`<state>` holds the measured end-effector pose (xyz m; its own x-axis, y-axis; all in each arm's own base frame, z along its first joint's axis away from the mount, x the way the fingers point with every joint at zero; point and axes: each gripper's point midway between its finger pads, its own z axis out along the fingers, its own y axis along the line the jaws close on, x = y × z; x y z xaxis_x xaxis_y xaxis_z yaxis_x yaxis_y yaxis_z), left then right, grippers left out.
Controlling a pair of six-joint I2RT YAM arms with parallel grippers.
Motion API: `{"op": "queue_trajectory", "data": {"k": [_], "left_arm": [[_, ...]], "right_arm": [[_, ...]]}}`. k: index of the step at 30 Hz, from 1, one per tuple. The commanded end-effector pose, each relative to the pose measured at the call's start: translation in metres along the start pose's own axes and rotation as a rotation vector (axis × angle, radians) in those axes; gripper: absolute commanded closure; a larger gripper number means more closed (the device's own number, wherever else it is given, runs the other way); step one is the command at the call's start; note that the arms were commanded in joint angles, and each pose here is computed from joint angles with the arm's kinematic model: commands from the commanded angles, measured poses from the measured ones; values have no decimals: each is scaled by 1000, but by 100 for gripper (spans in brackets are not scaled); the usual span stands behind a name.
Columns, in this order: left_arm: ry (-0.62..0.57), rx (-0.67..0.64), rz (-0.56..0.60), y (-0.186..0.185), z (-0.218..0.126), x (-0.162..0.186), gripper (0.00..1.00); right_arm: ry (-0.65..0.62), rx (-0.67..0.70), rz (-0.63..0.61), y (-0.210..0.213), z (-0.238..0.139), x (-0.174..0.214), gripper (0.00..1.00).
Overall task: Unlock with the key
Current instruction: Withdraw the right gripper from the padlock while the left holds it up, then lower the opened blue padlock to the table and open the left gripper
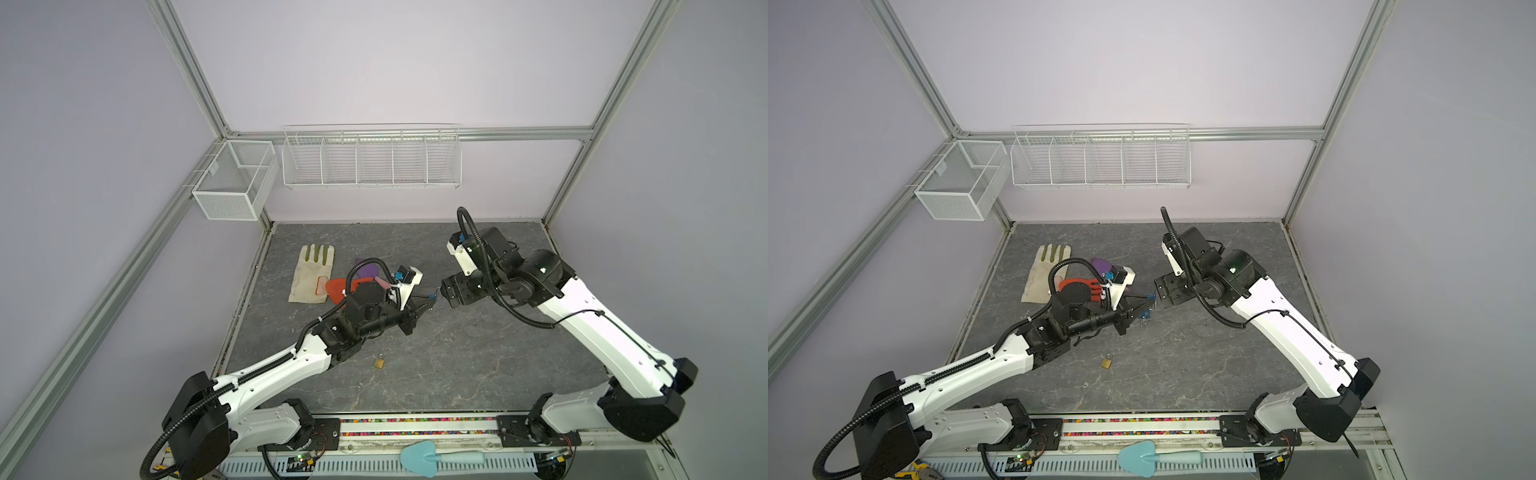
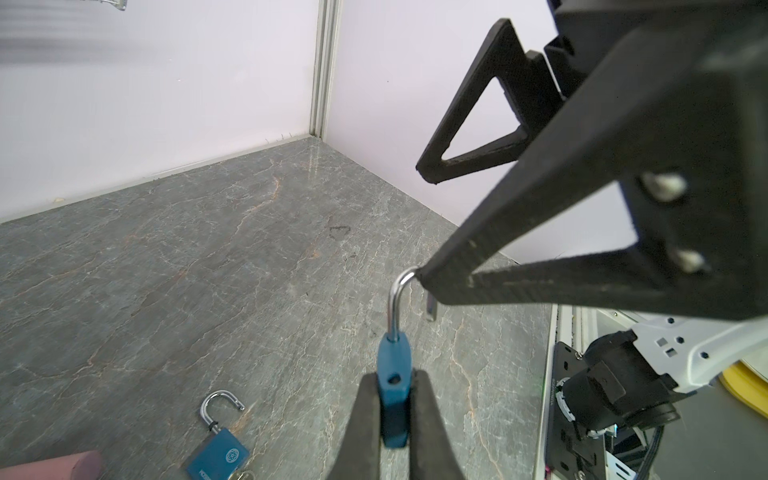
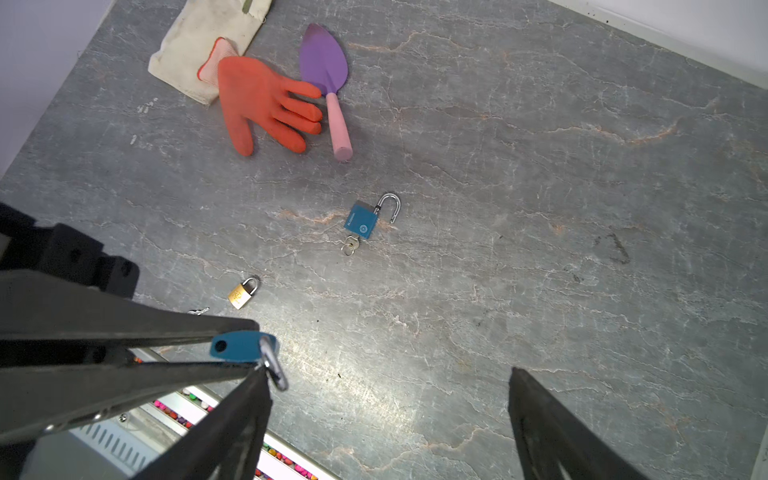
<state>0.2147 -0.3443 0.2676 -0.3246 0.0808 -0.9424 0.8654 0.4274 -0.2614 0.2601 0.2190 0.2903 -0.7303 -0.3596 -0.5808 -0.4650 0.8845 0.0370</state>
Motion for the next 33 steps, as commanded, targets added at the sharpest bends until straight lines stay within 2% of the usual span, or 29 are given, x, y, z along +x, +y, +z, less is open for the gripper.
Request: {"op": "queue_trajectory", "data": {"k": [1, 6, 11, 16, 22, 27, 29, 33], "left_arm": [[-59, 30, 22, -10, -2, -25, 100], [-57, 32, 21, -11, -1, -25, 100], [-52, 33, 3, -9, 4, -23, 100], [-45, 52, -80, -14, 20, -15, 100], [17, 63, -277, -22, 56, 16, 100], [119, 51, -486, -16, 90, 60, 100], [169, 35, -556, -14, 103, 78, 100], [233, -41, -682, 0, 125, 109, 100]], "right_arm": [[6, 49, -21, -10, 3, 4, 10], [-7, 54, -19, -12, -1, 4, 10], [-47, 0, -4, -6, -14, -1, 9], [-61, 17, 97, -30, -17, 3, 6], [-68, 75, 290, -72, -5, 20, 1], [-36, 107, 468, -105, 16, 45, 0], [-52, 80, 508, -108, 26, 48, 0], [-20, 111, 574, -123, 43, 67, 1]]}}
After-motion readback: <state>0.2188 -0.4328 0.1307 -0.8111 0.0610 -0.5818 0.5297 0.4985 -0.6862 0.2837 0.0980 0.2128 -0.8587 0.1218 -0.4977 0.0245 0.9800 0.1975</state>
